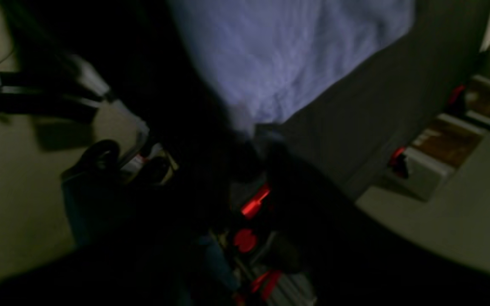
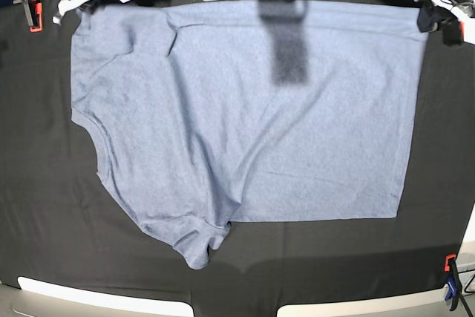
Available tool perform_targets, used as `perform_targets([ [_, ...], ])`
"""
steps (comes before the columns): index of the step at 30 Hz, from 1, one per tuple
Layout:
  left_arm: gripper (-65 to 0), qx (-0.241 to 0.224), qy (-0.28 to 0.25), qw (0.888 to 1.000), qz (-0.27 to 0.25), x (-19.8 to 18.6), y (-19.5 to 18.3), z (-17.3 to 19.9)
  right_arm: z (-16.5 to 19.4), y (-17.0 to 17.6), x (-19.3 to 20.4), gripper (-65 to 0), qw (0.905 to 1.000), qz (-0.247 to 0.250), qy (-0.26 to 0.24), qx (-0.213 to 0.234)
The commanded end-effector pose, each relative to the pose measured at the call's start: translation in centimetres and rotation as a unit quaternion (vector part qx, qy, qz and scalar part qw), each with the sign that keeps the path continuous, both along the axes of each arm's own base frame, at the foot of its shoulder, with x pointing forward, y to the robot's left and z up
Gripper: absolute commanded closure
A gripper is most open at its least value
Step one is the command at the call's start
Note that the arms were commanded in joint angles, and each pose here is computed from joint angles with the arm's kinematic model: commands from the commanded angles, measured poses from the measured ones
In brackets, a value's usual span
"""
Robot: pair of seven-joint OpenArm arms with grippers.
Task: Layout the t-shirt on the table in an organized manner, then fold the t-shirt properly
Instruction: 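Release the shirt corners with both grippers and raise them, then grasp the shirt's side edge with the right gripper and the hem corner with the left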
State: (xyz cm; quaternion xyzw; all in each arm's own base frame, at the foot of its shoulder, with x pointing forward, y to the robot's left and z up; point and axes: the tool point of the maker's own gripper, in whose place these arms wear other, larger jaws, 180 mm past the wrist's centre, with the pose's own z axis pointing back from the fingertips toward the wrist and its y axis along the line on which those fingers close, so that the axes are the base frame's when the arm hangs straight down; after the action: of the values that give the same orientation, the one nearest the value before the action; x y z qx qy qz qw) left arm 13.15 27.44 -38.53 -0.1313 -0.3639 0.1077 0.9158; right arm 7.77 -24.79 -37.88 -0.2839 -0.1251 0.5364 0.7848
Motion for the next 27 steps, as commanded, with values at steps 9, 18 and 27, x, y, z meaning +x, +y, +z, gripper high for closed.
perform_targets([
  [9, -29.9, 0.037, 0.006, 0.999, -0.031, 0.5, 2.0, 1.5, 2.5, 5.5, 1.0, -21.5, 0.9928, 0.032, 0.0, 0.116],
  [18, -29.4, 0.078, -0.099, 0.992, -0.022, 6.5, 4.7, 5.9, 6.1, 7.3, 7.1, -25.4, 0.9718, -0.008, -0.092, 0.217],
  [27, -29.2, 0.054, -0.148, 0.987, -0.016, 16.6, 3.7, 4.4, 10.0, 4.7, 15.9, -30.7, 0.9105, -0.129, -0.221, 0.325],
])
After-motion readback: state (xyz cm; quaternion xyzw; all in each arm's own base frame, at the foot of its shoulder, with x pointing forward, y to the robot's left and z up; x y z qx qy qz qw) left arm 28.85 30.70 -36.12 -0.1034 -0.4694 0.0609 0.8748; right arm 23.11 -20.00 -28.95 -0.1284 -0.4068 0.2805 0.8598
